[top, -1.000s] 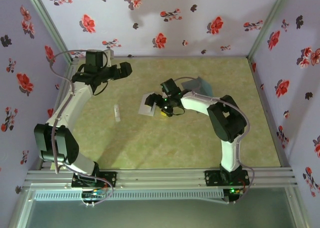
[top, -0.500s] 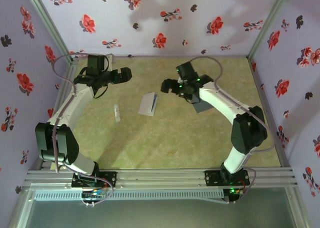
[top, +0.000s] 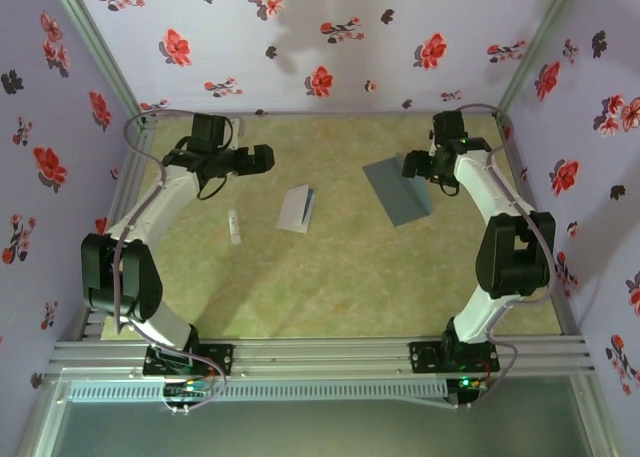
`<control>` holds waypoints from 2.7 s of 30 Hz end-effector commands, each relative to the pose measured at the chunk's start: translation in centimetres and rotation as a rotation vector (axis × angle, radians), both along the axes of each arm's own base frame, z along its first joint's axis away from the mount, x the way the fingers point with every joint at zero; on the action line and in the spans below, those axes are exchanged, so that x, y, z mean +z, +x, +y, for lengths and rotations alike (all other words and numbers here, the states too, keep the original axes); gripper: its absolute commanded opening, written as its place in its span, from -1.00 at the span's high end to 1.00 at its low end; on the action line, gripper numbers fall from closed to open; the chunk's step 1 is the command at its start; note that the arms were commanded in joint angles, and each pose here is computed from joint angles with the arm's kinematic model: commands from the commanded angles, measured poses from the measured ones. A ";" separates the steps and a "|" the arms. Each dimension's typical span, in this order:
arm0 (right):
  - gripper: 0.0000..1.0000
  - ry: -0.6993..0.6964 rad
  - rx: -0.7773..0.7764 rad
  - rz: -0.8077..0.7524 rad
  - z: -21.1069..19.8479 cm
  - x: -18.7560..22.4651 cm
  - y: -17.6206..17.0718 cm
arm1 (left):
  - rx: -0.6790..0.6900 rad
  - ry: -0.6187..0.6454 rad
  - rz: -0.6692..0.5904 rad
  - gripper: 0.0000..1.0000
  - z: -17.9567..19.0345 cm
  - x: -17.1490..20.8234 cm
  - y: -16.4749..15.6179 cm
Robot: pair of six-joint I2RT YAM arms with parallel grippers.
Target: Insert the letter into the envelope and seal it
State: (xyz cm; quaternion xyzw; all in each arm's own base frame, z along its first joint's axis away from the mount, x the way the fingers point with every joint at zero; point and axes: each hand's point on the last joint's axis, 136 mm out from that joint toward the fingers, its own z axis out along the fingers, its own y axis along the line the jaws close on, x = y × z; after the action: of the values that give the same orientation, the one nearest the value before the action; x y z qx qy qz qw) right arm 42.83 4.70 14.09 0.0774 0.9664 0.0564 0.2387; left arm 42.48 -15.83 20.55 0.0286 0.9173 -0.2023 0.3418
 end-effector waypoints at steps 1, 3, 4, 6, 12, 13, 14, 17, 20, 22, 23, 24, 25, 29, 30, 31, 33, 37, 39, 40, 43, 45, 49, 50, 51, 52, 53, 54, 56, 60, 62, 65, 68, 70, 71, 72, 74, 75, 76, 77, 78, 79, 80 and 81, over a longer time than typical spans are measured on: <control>-0.68 -0.062 0.061 0.022 -1.3 -2.5 1.1 | -0.018 0.032 -0.020 -0.99 -0.2 0.6 -0.1; -0.67 -0.038 0.089 0.039 -1.2 -3.6 1.8 | -0.019 0.024 -0.022 -0.99 -0.4 0.8 -0.2; -0.66 -0.035 0.097 0.048 -1.2 -4.0 2.1 | -0.022 0.019 -0.027 -0.99 -0.5 1.0 -0.3; -0.61 -0.039 0.107 0.065 -1.4 -4.7 2.6 | -0.030 0.020 -0.034 -0.99 -0.7 1.2 -0.4; -0.46 -0.041 0.124 0.092 -1.3 -6.4 3.8 | -0.033 0.017 -0.048 -0.99 -0.8 1.8 -0.6; -0.42 -0.040 0.125 0.095 -1.3 -6.6 4.0 | -0.032 0.016 -0.047 -0.99 -0.8 1.8 -0.7; -0.39 -0.036 0.127 0.098 -1.2 -6.9 4.1 | -0.033 0.016 -0.043 -0.99 -0.9 1.7 -0.7; -0.23 -0.034 0.134 0.106 -1.1 -7.4 4.3 | -0.036 0.014 -0.048 -0.99 -1.0 1.9 -0.8; -0.06 -0.036 0.142 0.117 -1.1 -7.9 4.3 | -0.044 0.014 -0.054 -0.99 -1.2 2.0 -1.0; -0.01 -0.044 0.128 0.124 -1.4 -8.2 4.4 | -0.044 0.013 -0.051 -0.99 -1.3 1.9 -1.0; 0.04 -0.042 0.131 0.128 -1.4 -8.3 4.4 | -0.047 0.014 -0.050 -0.99 -1.4 1.9 -1.0; 0.09 -0.037 0.134 0.134 -1.3 -8.5 4.3 | -0.048 0.013 -0.049 -0.99 -1.4 1.9 -1.0; 0.14 -0.029 0.140 0.136 -1.1 -8.6 4.3 | -0.049 0.011 -0.046 -0.99 -1.5 1.8 -1.0; 0.24 -0.009 0.148 0.145 -0.8 -9.0 4.3 | -0.053 0.013 -0.041 -0.99 -1.7 1.5 -1.0; 0.30 -0.008 0.149 0.142 -0.7 -9.0 4.3 | -0.053 0.012 -0.038 -0.99 -1.7 1.4 -1.0; 0.36 -0.004 0.148 0.140 -0.7 -9.0 4.3 | -0.053 0.013 -0.035 -0.99 -1.7 1.3 -1.0; 0.51 0.011 0.153 0.132 -0.4 -8.7 4.2 | -0.056 0.012 -0.033 -0.99 -1.8 1.2 -1.0; 0.81 0.036 0.152 0.115 0.0 -8.2 3.9 | -0.059 0.010 -0.033 -0.99 -1.9 1.2 -1.0; 0.93 0.055 0.155 0.100 0.4 -7.5 3.6 | -0.058 0.010 -0.027 -0.99 -1.9 1.0 -1.0; 0.96 0.067 0.158 0.088 0.7 -7.3 3.5 | -0.060 0.007 -0.027 -0.99 -1.9 1.0 -1.0; 1.00 0.083 0.161 0.066 1.4 -6.2 2.9 | -0.065 -0.002 -0.018 -0.99 -2.2 0.8 -1.0; 1.00 0.081 0.166 0.049 2.0 -5.4 2.3 | -0.068 -0.007 -0.010 -0.99 -2.3 0.6 -1.0; 1.00 0.063 0.189 0.041 3.9 -4.3 0.8 | -0.074 -0.020 0.002 -0.99 -2.7 0.3 -1.0; 1.00 0.051 0.181 0.046 4.3 -4.3 0.3 | -0.074 -0.024 0.006 -0.99 -2.7 0.2 -1.0; 1.00 0.053 0.174 0.051 4.9 -4.4 -0.2 | -0.078 -0.027 0.008 -0.99 -2.9 0.2 -1.0; 1.00 0.060 0.171 0.059 5.3 -4.6 -0.6 | -0.077 -0.028 0.010 -0.99 -2.9 0.1 -1.0; 1.00 0.070 0.155 0.072 5.8 -4.9 -1.1 | -0.081 -0.028 0.013 -0.99 -3.0 0.0 -1.0; 1.00 0.084 0.144 0.078 6.3 -5.2 -1.5 | -0.081 -0.027 0.016 -0.99 -3.0 -0.2 -1.0; 1.00 0.116 0.110 0.090 7.0 -5.9 -2.2 | -0.081 -0.026 0.020 -0.99 -3.1 -0.3 -1.0; 1.00 0.158 0.064 0.104 8.5 -6.8 -3.5 | -0.082 -0.021 0.023 -0.99 -3.0 -0.5 -1.0; 1.00 0.160 0.036 0.105 8.8 -7.1 -4.0 | -0.083 -0.019 0.026 -0.99 -3.1 -0.7 -0.9; 1.00 0.190 0.038 0.099 10.1 -7.5 -4.6 | -0.083 -0.019 0.033 -0.99 -3.1 -0.8 -0.9; 1.00 0.197 0.058 0.105 11.5 -7.6 -5.1 | -0.084 -0.017 0.035 -0.99 -3.1 -1.0 -0.9; 1.00 0.202 0.062 0.107 12.3 -7.5 -5.4 | -0.085 -0.017 0.036 -0.99 -3.1 -1.0 -0.9; 1.00 0.206 0.060 0.113 12.6 -7.6 -5.6 | -0.086 -0.017 0.033 -0.99 -3.2 -0.9 -0.9; 1.00 0.210 0.056 0.119 13.0 -7.7 -5.8 | -0.085 -0.018 0.033 -0.99 -3.1 -0.9 -0.9; 1.00 0.216 0.045 0.124 13.5 -8.0 -6.2 | -0.084 -0.017 0.035 -0.99 -3.1 -0.9 -0.9; 1.00 0.215 0.049 0.121 13.9 -8.1 -6.4 | -0.085 -0.016 0.031 -0.99 -3.1 -0.8 -0.9; 1.00 0.208 0.057 0.116 14.1 -8.1 -6.5 | -0.086 -0.016 0.031 -0.99 -3.1 -0.8 -0.9; 1.00 0.200 0.061 0.113 14.4 -8.1 -6.5 | -0.086 -0.015 0.028 -0.99 -3.1 -0.7 -0.9; 1.00 0.194 0.065 0.117 14.5 -8.3 -6.6 | -0.085 -0.015 0.027 -0.99 -3.1 -0.7 -0.9; 1.00 0.194 0.064 0.121 14.5 -8.4 -6.6 | -0.086 -0.015 0.028 -0.99 -3.1 -0.7 -0.9; 1.00 0.191 0.060 0.131 14.5 -8.6 -6.7 | -0.085 -0.016 0.030 -0.99 -3.1 -0.7 -0.9; 1.00 0.191 0.059 0.137 14.6 -8.7 -6.8 | -0.087 -0.017 0.029 -0.99 -3.2 -0.8 -0.9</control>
State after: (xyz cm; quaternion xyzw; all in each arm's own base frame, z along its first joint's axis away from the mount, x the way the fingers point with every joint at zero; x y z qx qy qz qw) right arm 35.89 19.55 5.29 0.0577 0.9731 0.1598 0.1554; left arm 41.56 -18.46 19.45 0.0554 0.9203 -0.2197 0.3189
